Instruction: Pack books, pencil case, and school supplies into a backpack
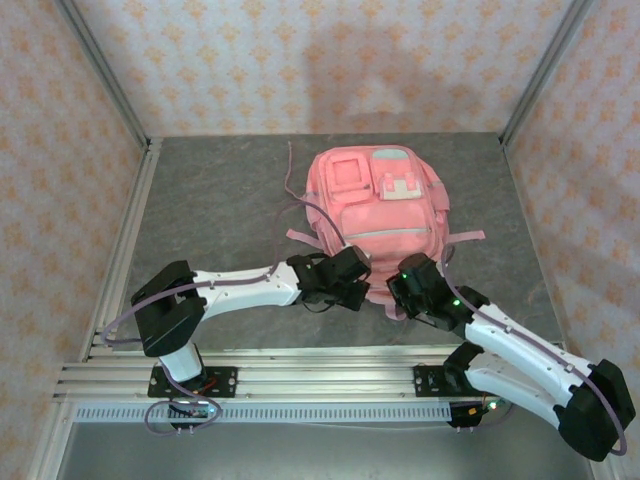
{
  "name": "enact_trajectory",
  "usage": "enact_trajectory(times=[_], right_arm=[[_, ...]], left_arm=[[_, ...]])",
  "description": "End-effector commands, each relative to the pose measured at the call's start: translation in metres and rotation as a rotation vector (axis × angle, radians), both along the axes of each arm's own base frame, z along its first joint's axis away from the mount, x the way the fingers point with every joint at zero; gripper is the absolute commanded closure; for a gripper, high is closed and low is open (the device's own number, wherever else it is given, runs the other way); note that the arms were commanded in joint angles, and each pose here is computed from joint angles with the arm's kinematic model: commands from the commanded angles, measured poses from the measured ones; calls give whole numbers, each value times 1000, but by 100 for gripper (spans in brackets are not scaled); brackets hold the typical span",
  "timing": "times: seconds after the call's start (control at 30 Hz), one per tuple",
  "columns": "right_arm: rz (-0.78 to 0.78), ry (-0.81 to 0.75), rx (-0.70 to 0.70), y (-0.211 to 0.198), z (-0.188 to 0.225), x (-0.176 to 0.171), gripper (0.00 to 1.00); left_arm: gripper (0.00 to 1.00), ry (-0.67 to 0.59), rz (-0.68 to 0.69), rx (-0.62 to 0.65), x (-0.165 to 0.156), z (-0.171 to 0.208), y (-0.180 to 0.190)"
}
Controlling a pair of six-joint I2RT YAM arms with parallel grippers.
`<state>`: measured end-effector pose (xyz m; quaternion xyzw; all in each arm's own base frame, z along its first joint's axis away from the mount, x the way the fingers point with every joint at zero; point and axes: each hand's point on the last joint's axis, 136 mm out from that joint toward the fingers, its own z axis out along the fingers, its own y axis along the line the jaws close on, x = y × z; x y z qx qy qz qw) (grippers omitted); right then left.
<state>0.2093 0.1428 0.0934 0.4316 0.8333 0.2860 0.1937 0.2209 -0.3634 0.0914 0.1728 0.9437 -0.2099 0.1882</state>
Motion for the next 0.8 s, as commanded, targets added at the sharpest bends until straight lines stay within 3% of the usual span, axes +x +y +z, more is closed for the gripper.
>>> enact_trajectory(times=[0.0,0.3,0.7,0.77], right_arm=[[-60,-34,-137,-30,1,5,98],[-49,-21,-219,-58,5,7,97],[-114,31,-174,-102,3,34,91],[-119,31,-133,-102,3,39,83]], left_arm=[[100,-10,60,100,9,-6,40],[100,7,137,121,31,-19,63],[100,58,124,27,50,-18,22],[100,65,113,-6,54,-11,9]])
